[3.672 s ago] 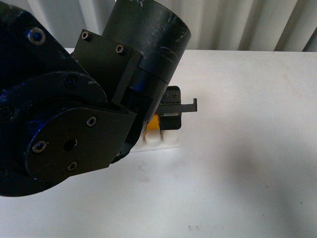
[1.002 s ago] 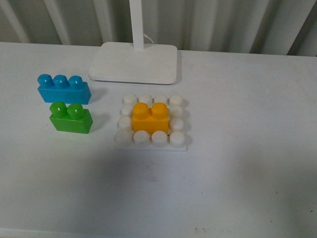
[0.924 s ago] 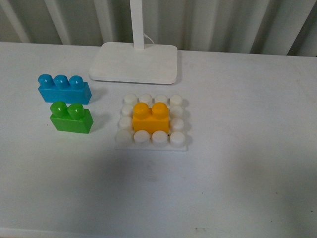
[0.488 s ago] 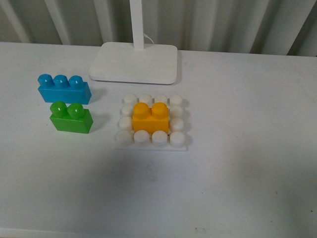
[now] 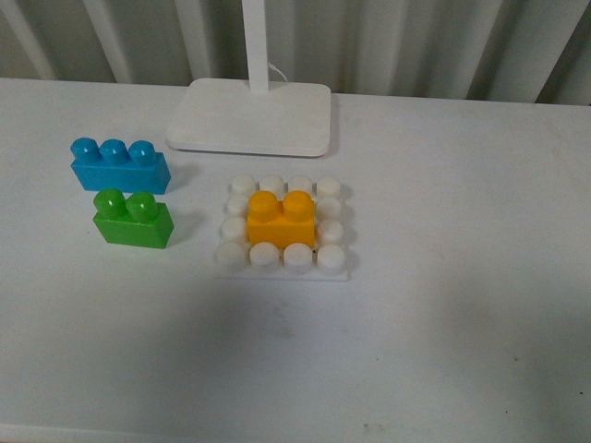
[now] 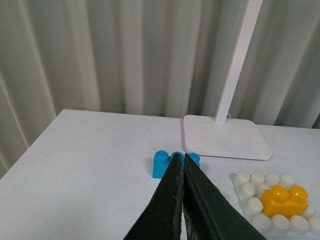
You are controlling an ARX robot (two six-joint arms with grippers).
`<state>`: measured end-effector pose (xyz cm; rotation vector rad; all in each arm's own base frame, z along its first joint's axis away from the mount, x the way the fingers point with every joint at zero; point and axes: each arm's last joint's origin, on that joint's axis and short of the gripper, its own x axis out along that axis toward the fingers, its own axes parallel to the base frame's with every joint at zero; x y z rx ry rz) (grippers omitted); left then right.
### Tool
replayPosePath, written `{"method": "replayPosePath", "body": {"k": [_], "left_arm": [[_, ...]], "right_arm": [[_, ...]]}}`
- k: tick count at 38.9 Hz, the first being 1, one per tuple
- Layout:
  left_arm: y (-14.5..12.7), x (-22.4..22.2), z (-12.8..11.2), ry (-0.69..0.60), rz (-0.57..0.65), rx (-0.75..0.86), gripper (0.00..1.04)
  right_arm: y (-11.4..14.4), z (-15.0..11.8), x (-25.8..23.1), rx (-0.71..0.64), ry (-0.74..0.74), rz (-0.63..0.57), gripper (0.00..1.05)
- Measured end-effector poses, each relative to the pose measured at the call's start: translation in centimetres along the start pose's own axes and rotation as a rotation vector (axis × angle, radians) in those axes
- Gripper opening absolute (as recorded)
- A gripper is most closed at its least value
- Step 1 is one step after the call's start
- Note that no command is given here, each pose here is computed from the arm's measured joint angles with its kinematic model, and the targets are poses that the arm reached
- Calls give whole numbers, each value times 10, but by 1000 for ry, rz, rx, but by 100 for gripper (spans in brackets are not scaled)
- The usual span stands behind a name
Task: Insert yellow block into base center
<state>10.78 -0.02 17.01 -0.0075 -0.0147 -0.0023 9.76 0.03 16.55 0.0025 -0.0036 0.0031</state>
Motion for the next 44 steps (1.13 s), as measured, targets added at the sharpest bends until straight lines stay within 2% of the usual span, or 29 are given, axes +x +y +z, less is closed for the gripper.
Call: {"method": "replayPosePath", "body": {"k": [4, 16, 26, 32, 44], "left_arm": [[0, -8, -4, 29, 0, 0, 4], [0, -11, -3, 6, 0, -1, 5], [0, -11, -3, 6, 0, 0, 66], [0, -11, -3, 6, 0, 0, 99], [0, -11, -3, 6, 0, 3, 98]], "right_arm": [[0, 0, 0, 0, 0, 0, 95], [0, 0, 0, 0, 0, 0, 95], [0, 0, 0, 0, 0, 0, 95], [0, 0, 0, 0, 0, 0, 95], [0, 0, 0, 0, 0, 0, 95]]}}
